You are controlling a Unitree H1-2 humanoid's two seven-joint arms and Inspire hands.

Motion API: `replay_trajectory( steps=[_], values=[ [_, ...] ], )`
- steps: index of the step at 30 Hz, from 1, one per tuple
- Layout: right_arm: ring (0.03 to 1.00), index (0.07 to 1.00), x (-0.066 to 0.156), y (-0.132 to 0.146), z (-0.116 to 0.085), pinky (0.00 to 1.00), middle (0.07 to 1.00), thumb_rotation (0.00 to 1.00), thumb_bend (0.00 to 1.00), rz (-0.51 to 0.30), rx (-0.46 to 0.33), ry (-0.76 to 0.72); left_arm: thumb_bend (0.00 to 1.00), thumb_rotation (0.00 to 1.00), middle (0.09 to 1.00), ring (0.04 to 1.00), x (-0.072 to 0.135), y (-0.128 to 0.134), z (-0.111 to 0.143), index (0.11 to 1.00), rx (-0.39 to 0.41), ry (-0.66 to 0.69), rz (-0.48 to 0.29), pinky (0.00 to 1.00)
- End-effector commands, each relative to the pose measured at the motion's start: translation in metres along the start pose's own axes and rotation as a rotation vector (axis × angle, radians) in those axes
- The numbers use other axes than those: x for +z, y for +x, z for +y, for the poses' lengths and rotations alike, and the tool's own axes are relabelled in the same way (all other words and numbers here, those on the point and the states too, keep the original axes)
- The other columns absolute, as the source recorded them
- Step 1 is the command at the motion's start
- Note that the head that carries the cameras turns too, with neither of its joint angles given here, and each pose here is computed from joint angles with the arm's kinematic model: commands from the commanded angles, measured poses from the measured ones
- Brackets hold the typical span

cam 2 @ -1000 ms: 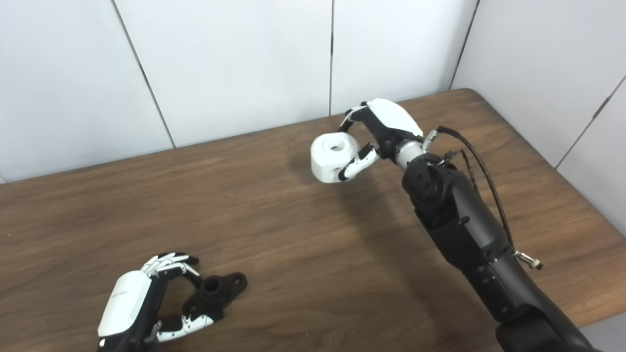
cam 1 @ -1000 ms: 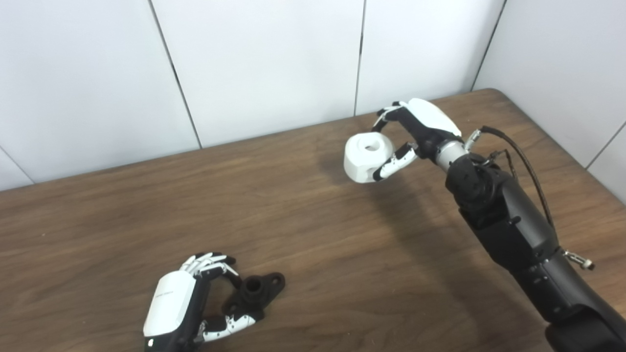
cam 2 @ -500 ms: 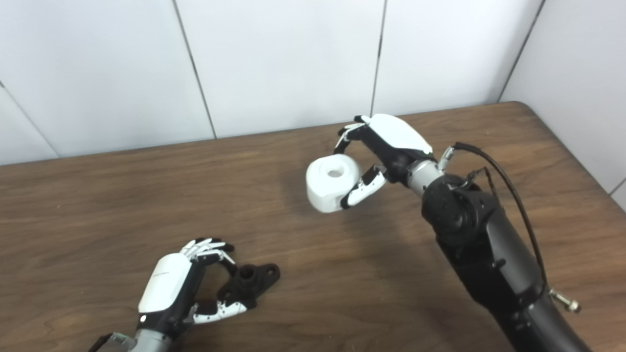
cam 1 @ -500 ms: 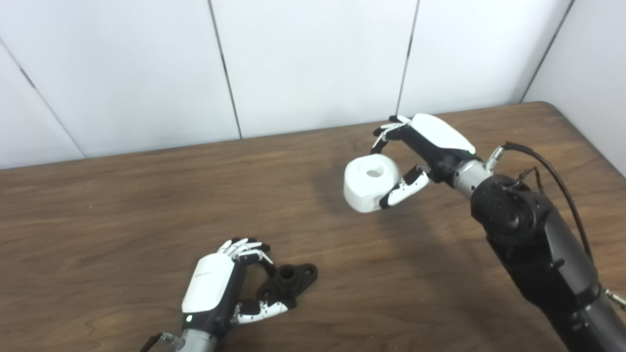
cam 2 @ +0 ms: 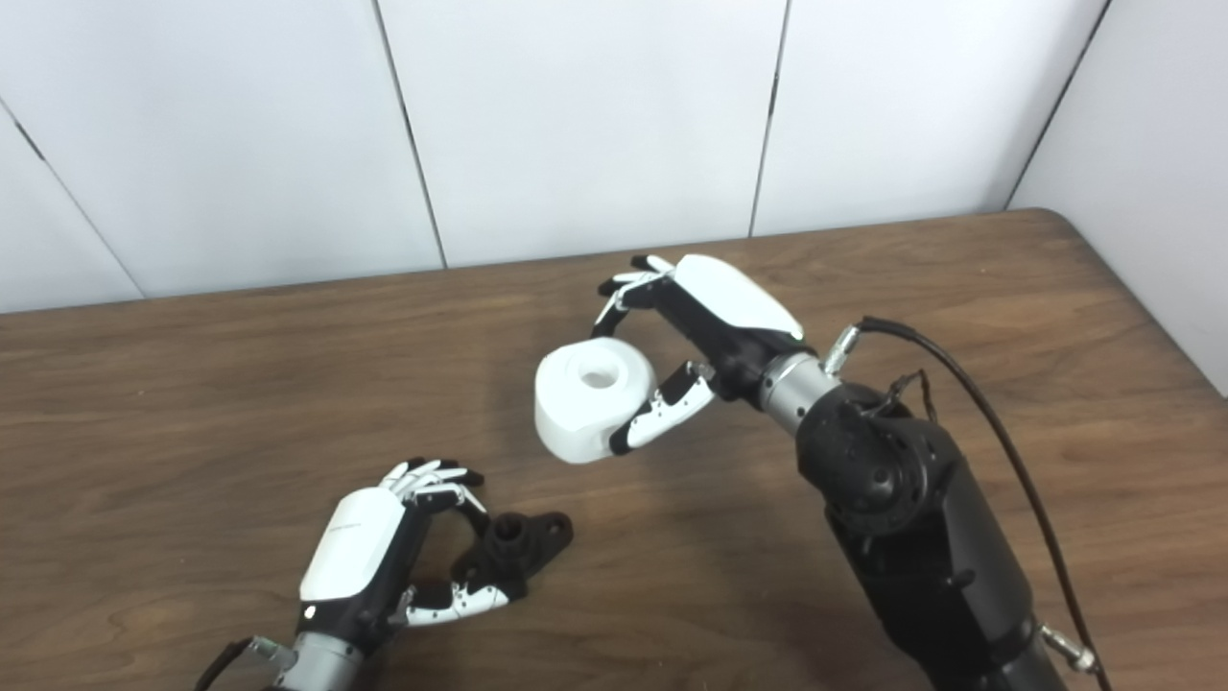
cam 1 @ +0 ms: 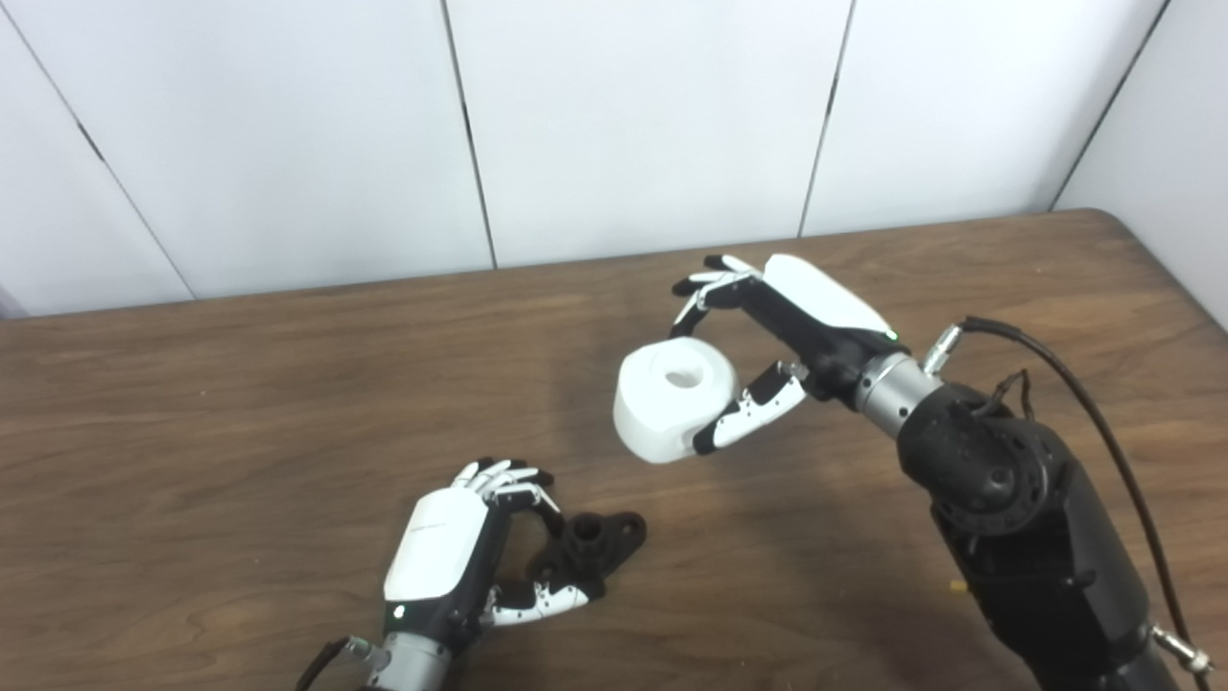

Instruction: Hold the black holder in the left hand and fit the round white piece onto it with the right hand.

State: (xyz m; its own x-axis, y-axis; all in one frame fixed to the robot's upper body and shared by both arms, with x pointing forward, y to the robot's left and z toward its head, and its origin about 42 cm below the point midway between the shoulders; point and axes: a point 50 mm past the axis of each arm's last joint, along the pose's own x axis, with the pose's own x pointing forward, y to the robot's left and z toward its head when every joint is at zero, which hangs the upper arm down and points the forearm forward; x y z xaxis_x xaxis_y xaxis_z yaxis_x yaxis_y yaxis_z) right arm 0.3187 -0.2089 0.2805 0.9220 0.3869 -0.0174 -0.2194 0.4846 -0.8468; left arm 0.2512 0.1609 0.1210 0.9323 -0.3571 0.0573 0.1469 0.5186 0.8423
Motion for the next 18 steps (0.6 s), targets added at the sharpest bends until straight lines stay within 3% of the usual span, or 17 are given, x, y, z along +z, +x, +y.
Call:
replay_trajectory(
  steps=[1, 18],
  values=[
    [0.978, 0.483, 0.018, -0.003, -0.009, 0.94, 0.861, 0.14, 0.53, -0.057, -0.044, -0.009, 0.52, 0.05, 0.778, 0.851, 0.005, 0.002, -0.005, 0.485, -0.039, 0.010, -0.009, 0.93],
    [0.967, 0.482, 0.037, -0.008, 0.016, 0.97, 0.844, 0.14, 0.53, -0.120, 0.039, 0.005, 0.52, 0.05, 0.782, 0.855, 0.014, 0.008, -0.007, 0.485, -0.042, 0.030, -0.006, 0.94]
  ],
)
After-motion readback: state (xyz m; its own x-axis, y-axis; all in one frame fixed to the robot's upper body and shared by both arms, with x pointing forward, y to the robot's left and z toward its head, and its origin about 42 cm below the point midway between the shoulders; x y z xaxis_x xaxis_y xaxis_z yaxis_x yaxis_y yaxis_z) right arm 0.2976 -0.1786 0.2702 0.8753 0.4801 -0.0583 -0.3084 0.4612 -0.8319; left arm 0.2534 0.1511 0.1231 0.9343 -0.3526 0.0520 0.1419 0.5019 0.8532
